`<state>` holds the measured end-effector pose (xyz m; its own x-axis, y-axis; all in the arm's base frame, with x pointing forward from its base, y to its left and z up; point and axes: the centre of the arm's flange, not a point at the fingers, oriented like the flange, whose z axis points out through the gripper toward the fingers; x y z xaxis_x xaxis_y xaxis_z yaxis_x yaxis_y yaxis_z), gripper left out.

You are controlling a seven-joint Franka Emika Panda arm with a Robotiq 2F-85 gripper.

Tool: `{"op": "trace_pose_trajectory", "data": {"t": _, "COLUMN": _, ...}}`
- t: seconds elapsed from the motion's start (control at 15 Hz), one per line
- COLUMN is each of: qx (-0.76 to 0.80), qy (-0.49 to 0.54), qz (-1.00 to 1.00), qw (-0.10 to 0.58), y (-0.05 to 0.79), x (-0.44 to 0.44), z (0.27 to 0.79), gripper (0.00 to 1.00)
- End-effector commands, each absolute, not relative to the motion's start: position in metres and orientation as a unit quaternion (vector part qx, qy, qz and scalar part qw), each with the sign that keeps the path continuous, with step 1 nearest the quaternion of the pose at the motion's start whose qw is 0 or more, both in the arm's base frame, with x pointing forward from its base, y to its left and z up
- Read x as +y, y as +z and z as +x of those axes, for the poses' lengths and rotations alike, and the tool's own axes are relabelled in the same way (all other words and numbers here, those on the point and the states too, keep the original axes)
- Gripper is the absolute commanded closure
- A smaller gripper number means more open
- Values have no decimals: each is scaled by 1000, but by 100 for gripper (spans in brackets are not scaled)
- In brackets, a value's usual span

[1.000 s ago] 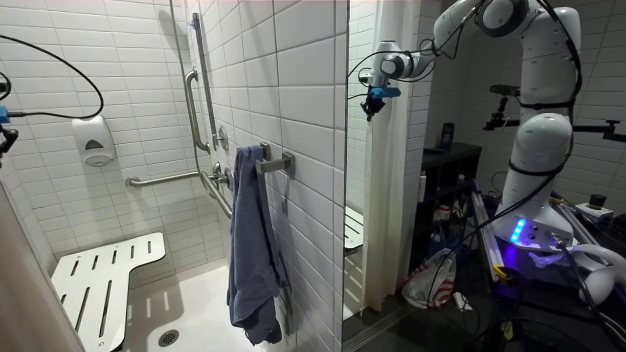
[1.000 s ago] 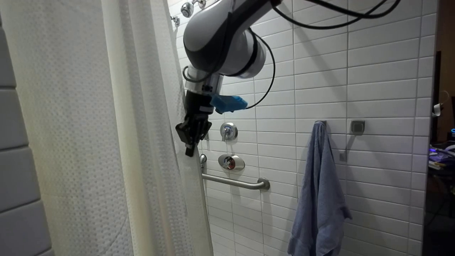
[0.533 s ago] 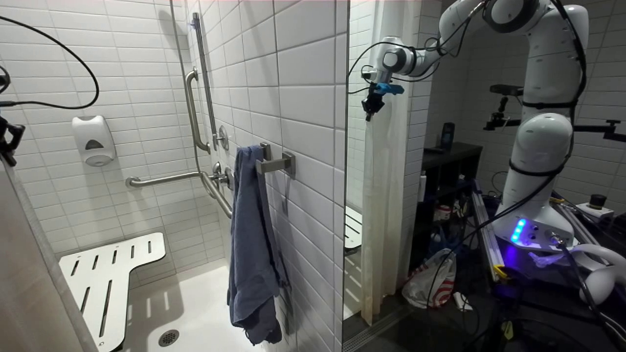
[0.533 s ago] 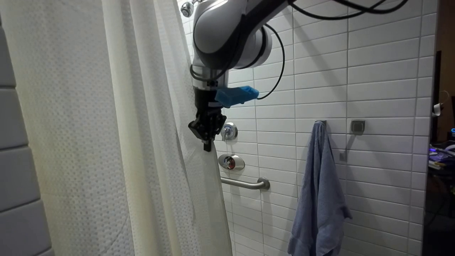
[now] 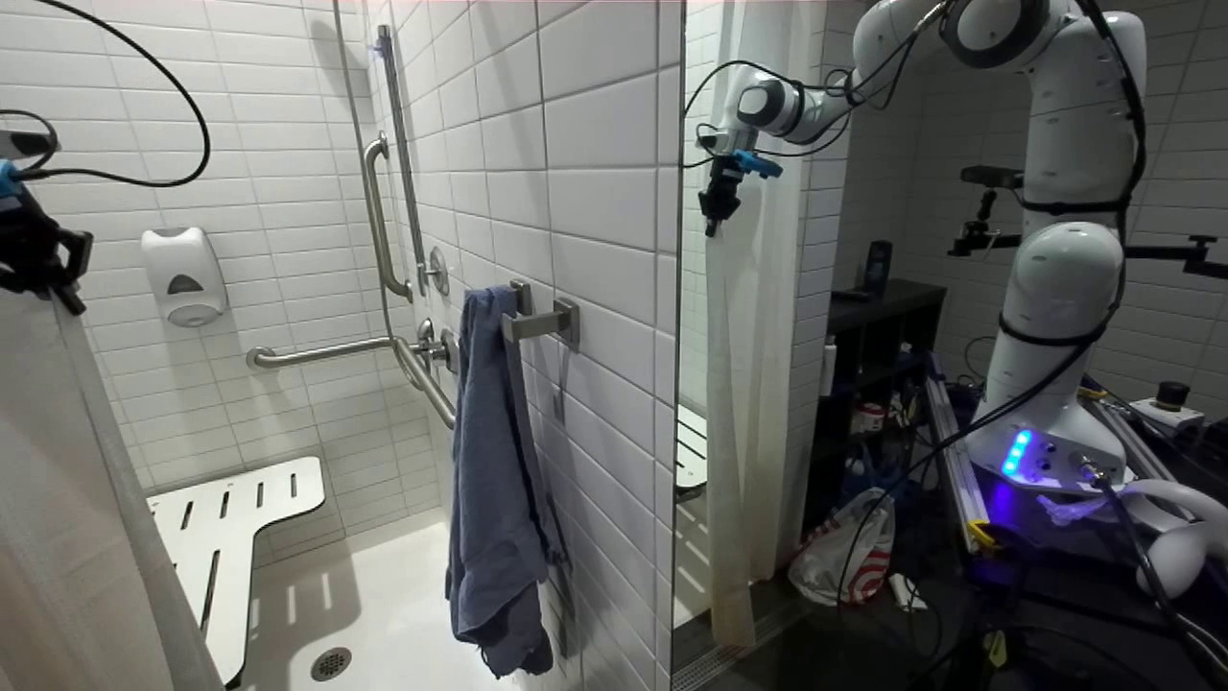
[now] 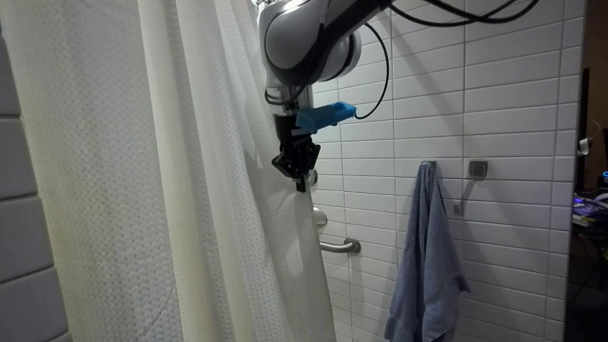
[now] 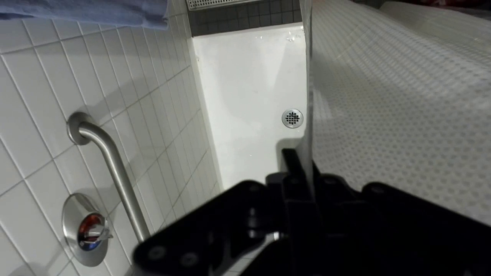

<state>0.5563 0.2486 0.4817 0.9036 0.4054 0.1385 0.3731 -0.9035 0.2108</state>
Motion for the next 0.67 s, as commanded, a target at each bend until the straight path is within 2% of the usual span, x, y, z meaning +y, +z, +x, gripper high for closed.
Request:
{"op": "trace_pose_trajectory", "data": {"t": 0.0, "qx": 167, "qy": 61, "qz": 977, "qw": 115, "y": 485, "x": 243, "z": 584, "gripper": 100}}
{"op": "trace_pose_trajectory", "data": {"t": 0.6, "qx": 100, "qy": 19, "qz": 985, "qw": 140, "y": 490, "x": 215, "z": 611, "gripper": 100}}
